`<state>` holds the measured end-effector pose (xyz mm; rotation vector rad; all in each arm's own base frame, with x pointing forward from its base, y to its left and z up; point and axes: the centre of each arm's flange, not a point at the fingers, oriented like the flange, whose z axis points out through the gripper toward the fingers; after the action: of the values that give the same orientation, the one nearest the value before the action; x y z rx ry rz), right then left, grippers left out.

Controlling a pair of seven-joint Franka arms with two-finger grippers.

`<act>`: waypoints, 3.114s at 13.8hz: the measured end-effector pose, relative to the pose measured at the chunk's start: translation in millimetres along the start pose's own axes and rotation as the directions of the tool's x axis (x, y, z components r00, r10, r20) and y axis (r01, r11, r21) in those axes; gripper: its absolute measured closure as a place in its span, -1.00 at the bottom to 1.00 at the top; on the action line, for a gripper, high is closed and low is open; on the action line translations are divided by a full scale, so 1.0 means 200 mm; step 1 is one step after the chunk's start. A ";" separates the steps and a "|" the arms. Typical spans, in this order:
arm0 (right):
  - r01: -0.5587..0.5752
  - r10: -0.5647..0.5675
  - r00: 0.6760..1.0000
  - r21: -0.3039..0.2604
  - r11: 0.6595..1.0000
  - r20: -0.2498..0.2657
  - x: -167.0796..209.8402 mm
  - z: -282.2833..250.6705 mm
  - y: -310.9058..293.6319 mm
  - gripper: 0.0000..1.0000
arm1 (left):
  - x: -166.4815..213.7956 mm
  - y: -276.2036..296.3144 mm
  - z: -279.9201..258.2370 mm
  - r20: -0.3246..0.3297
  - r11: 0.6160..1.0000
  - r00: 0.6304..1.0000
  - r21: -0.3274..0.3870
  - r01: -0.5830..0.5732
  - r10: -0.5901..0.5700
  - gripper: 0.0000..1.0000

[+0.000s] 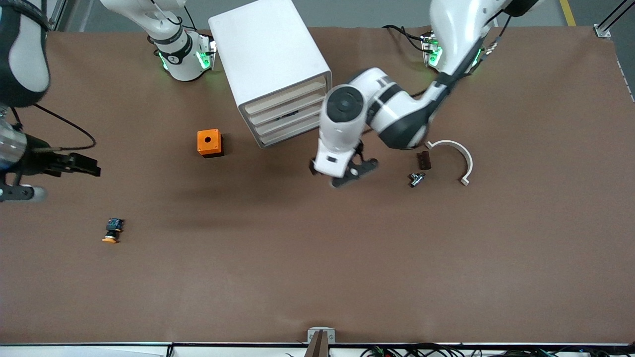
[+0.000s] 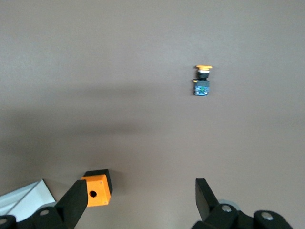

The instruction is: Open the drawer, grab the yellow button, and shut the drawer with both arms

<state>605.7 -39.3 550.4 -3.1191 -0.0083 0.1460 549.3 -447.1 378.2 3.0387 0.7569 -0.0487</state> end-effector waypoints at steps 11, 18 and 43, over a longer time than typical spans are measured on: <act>0.009 -0.009 1.000 -0.039 0.999 0.020 -0.04 -0.03 0.06 -1.00 | 0.95 -0.82 -0.55 -0.114 0.986 0.983 0.097 -0.135 0.146 -1.00; -0.026 0.028 0.998 -0.037 0.999 0.060 -0.13 -0.23 0.10 -1.00 | 1.00 -1.22 -0.95 -0.076 0.956 0.961 0.150 -0.254 0.267 -1.00; -0.013 0.011 0.997 -0.018 1.000 -0.077 -0.42 -0.50 0.05 -1.00 | 0.64 -1.75 -1.23 -0.022 0.871 0.872 0.062 -0.488 0.490 -1.00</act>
<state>531.3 -51.0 658.1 -3.1410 0.0103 0.0257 504.7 -75.0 619.7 3.1862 -0.0377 -0.0085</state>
